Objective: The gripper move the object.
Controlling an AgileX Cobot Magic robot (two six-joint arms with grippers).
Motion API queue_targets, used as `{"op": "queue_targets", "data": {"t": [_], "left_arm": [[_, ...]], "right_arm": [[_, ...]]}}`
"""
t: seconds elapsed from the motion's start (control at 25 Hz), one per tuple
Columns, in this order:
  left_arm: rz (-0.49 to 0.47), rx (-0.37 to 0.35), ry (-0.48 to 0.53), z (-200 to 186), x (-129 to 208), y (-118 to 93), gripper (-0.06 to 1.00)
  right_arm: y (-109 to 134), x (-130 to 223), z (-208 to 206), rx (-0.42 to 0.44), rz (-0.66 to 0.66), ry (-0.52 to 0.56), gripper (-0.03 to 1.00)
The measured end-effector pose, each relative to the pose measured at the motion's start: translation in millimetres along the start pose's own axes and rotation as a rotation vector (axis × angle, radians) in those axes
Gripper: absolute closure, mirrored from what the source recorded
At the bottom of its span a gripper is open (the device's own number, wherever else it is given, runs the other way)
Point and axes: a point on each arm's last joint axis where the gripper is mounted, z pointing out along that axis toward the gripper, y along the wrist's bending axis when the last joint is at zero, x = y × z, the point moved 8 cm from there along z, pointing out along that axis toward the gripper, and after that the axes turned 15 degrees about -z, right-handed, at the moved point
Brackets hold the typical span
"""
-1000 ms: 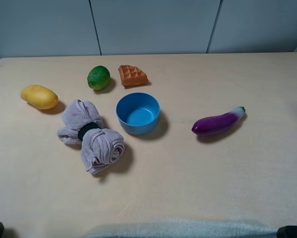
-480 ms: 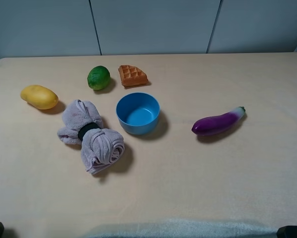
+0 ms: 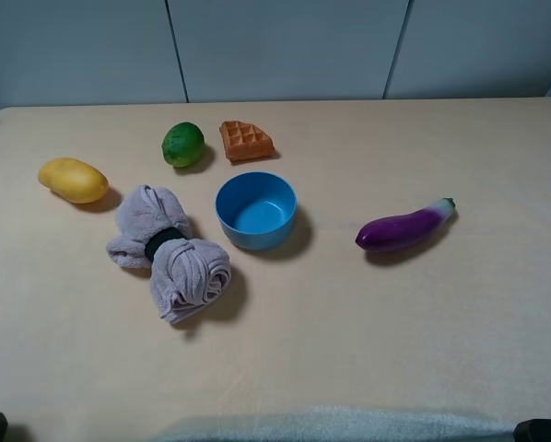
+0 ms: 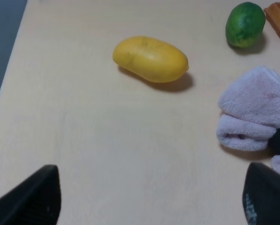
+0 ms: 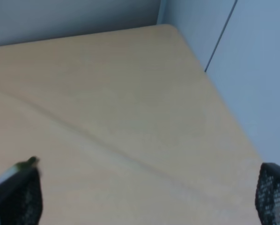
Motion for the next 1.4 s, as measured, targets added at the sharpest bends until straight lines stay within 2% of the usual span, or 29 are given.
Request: {"op": "queue_targets", "data": {"t": [0.48, 0.84, 1.4], "left_arm": [[0.000, 0.000, 0.000, 0, 0, 0, 0.10], [0.000, 0.000, 0.000, 0, 0, 0, 0.10], [0.000, 0.000, 0.000, 0, 0, 0, 0.10]], "right_arm": [[18, 51, -10, -0.019, 0.005, -0.028, 0.27], [18, 56, -34, 0.018, -0.053, -0.151, 0.27], [28, 67, -34, -0.053, -0.105, -0.161, 0.27]]}}
